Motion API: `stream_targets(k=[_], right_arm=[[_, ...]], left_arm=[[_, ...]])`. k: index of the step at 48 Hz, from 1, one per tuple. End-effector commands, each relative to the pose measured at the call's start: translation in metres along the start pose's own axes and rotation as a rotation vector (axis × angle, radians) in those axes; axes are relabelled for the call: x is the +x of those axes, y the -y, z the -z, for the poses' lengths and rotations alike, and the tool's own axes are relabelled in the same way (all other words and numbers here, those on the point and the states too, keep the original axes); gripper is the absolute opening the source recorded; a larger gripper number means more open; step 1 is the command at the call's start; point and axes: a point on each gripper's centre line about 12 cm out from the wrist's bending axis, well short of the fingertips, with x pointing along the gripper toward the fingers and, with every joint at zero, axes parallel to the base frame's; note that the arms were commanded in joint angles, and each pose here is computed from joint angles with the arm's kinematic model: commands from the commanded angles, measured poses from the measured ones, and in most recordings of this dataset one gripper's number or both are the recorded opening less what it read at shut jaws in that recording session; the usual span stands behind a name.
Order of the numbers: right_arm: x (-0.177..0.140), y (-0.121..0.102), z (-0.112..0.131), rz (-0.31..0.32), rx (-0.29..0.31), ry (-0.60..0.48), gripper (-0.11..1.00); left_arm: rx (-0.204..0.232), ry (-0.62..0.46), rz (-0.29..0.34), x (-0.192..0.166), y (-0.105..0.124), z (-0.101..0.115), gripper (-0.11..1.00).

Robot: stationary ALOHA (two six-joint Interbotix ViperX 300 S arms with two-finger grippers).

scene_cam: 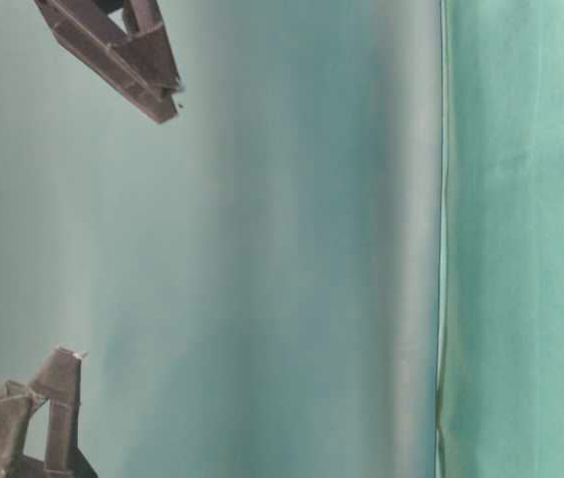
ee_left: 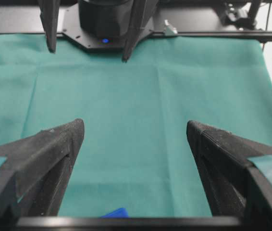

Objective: Handover the blue block to the right arm after grasping it with the left arm, then place it in the designated position.

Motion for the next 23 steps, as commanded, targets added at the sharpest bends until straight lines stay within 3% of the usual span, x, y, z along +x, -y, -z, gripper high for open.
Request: stream_targets(k=[1,23], right_arm=[[-0.0053,-0.0013,-0.0083,-0.009,-0.001,0.032,0.93],[-0.0052,-0.0011,-0.0081,-0.011,-0.002,0.034,0.93]], left_arm=[[0.001,0.028,0.004,-0.0019,0.0012,-0.0092,1.0],[-0.001,0.029,0.002,-0.002,0.0007,-0.0099,1.0]])
